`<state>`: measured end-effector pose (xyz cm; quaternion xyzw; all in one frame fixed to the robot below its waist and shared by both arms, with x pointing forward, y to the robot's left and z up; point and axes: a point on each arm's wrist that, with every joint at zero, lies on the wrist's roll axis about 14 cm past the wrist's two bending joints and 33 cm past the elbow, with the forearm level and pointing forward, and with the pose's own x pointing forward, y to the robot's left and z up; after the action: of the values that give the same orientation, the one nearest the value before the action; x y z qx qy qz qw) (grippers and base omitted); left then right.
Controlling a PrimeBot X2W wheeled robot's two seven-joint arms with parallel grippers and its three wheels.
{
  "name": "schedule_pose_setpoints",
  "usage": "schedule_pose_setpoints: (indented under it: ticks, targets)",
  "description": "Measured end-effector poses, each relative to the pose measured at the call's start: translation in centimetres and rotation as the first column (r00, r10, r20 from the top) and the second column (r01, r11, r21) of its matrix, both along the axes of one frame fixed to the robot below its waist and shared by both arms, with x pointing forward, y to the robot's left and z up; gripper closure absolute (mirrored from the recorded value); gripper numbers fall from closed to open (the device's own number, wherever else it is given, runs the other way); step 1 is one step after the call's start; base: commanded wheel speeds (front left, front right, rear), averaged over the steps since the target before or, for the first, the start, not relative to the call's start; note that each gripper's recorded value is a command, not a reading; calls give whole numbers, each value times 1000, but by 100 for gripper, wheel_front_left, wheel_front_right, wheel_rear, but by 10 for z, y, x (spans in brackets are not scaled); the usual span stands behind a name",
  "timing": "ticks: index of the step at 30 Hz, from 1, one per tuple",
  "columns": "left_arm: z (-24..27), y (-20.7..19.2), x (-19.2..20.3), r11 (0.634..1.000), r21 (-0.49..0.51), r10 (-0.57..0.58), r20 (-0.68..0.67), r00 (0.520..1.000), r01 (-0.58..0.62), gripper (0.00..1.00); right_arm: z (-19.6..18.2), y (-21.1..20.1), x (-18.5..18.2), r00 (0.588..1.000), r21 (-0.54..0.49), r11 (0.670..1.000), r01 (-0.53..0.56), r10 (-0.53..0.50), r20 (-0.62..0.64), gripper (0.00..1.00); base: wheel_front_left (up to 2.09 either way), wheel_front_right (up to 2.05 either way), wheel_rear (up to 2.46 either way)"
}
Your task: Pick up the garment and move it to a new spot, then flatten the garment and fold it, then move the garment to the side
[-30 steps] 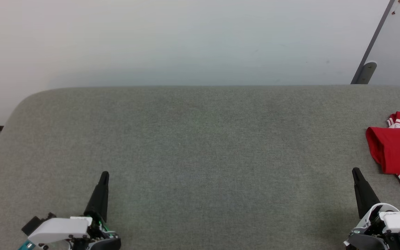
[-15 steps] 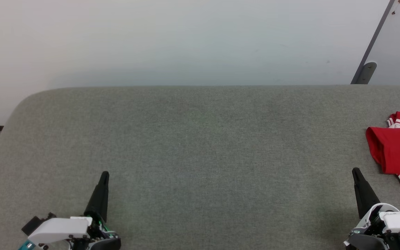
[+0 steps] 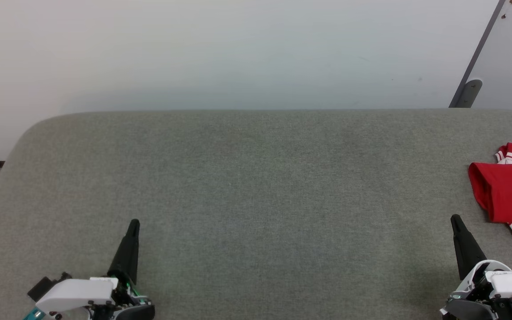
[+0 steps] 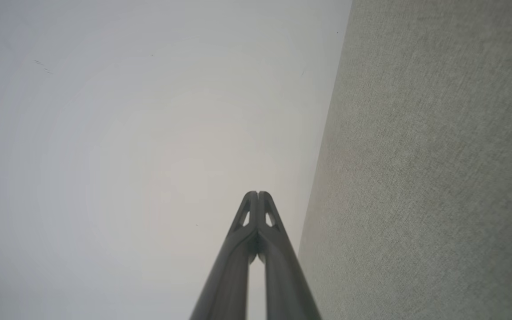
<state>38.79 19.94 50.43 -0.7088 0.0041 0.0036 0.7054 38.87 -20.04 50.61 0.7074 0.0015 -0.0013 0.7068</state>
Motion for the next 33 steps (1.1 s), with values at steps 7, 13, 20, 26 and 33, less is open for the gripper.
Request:
schedule_pose_setpoints:
  ticks: [7, 13, 20, 26, 33]
  targets:
    - [0, 0, 0, 1000, 0, 0, 0, 1000, 0, 100, 0, 0, 0, 1000, 0, 1000, 0, 0, 0, 100, 0, 0, 0]
    - [0, 0, 0, 1000, 0, -1, 0, 1000, 1, 100, 0, 0, 0, 1000, 0, 1000, 0, 0, 0, 100, 0, 0, 0]
    - [0, 0, 0, 1000, 0, 0, 0, 1000, 0, 100, 0, 0, 0, 1000, 0, 1000, 0, 0, 0, 100, 0, 0, 0]
    - [0, 0, 0, 1000, 0, -1, 0, 1000, 1, 100, 0, 0, 0, 1000, 0, 1000, 0, 0, 0, 100, 0, 0, 0]
    - [0, 0, 0, 1000, 0, 0, 0, 1000, 0, 100, 0, 0, 0, 1000, 0, 1000, 0, 0, 0, 100, 0, 0, 0]
